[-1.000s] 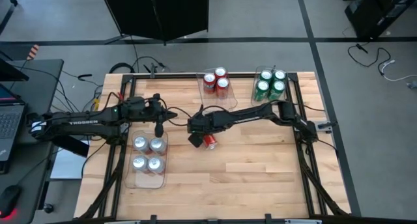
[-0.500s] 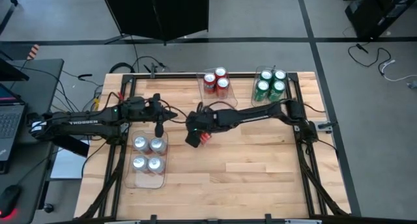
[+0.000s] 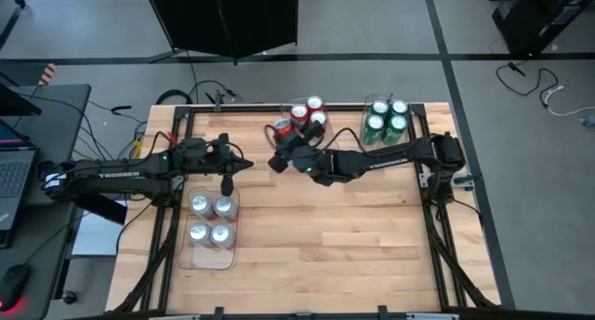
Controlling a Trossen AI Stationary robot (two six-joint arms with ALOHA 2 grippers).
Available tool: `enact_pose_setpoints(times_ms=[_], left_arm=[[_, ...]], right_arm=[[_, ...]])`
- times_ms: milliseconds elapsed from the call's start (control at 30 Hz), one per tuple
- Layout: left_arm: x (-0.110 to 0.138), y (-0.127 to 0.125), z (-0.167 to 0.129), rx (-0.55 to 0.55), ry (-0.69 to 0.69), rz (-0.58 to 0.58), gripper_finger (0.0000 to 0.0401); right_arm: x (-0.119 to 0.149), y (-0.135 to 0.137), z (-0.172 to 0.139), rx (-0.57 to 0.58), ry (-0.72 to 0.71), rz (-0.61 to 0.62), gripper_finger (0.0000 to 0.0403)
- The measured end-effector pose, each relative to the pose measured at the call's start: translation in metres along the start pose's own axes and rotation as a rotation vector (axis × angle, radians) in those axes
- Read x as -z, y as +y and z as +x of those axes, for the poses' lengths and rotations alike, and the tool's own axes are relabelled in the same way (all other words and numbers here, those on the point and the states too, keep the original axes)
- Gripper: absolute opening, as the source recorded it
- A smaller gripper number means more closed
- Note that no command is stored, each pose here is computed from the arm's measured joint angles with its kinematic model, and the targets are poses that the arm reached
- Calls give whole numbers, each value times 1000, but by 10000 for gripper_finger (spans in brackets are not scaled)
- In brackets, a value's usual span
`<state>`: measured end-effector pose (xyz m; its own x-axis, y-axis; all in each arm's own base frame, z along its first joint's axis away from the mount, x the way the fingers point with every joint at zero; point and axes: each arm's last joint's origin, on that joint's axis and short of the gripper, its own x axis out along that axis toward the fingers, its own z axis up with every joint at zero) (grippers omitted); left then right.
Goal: Sort soda cans
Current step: Put the orange soda can into the top left transparent bin
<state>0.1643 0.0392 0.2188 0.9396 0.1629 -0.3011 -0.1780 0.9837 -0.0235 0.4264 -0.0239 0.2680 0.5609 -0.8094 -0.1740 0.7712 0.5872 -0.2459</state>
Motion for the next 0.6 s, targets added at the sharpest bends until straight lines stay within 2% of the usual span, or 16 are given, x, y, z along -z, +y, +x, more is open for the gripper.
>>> enact_pose_setpoints(times_ms=[167,300,433,600], left_arm=[[-1,0,0,0,-14,1,1],[-5,0,0,0,-51,-3,1],[-12,0,1,2,-114,-21,1],[-33,5,9,-3,-130,-20,1]], right_arm=[[49,-23,16,59,-129,98,287],[80,-37,19,17,-186,136,287],[99,-45,20,-51,-185,100,287],[105,-49,21,-71,-185,-10,287]])
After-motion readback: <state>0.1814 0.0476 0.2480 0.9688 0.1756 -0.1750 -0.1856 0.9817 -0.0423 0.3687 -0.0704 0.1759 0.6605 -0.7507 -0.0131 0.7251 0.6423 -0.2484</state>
